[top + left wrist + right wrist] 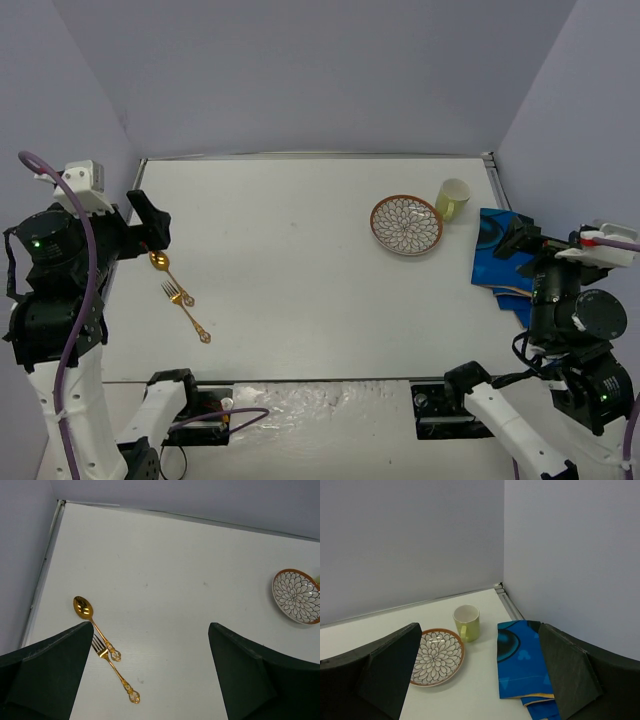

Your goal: Set the dinner table for one person

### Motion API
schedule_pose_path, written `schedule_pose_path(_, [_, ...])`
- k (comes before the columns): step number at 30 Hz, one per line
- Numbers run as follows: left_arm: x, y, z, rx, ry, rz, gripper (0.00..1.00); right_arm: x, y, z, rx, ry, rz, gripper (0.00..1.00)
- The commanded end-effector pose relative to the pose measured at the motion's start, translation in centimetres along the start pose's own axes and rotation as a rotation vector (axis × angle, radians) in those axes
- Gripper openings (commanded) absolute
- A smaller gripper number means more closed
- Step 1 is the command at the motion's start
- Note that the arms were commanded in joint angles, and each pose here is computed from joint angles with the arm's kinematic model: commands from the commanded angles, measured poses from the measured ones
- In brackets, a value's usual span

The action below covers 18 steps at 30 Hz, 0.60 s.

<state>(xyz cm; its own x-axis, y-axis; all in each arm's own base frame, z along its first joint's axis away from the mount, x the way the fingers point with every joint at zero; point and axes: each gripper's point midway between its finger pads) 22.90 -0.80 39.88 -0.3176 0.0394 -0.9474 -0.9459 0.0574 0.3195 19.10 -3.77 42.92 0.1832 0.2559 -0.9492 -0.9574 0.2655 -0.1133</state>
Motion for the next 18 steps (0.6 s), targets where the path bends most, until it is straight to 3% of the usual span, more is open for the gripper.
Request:
schedule_pose_path(1, [0.1, -2.5, -0.8, 0.045, 0.045, -0.003, 0.97, 3.7, -2.6, 2.0, 0.018, -0.068, 0.085, 1.0])
schedule_pose_path(12, [3.5, -6.0, -4.0, 0.147, -0.014, 0.112, 0.97, 18.2, -8.1, 0.0, 0.37, -0.036, 0.326, 1.0])
schedule_pose_path(15, [3.9, -6.5, -5.3, 0.189, -0.028, 0.125, 0.97, 21.6, -9.8, -1.8, 0.469, -0.011, 0.404, 1.0])
schedule_pose_path(18, [4.7, -6.8, -7.3, 0.253, -0.031, 0.138, 0.97, 24.4, -11.7, -7.8, 0.664, -0.033, 0.464, 1.0])
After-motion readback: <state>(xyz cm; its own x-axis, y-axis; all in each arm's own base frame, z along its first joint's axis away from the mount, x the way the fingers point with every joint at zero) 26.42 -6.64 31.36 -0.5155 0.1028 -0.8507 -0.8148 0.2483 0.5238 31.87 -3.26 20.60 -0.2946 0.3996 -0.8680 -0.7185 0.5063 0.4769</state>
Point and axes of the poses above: each gripper's point midway between its finger pads, its own y axis back along the fingers, its own z axis along the line the jaws close on, x = y × z, and after that the axes turned 13 degrees about -y, right-handed
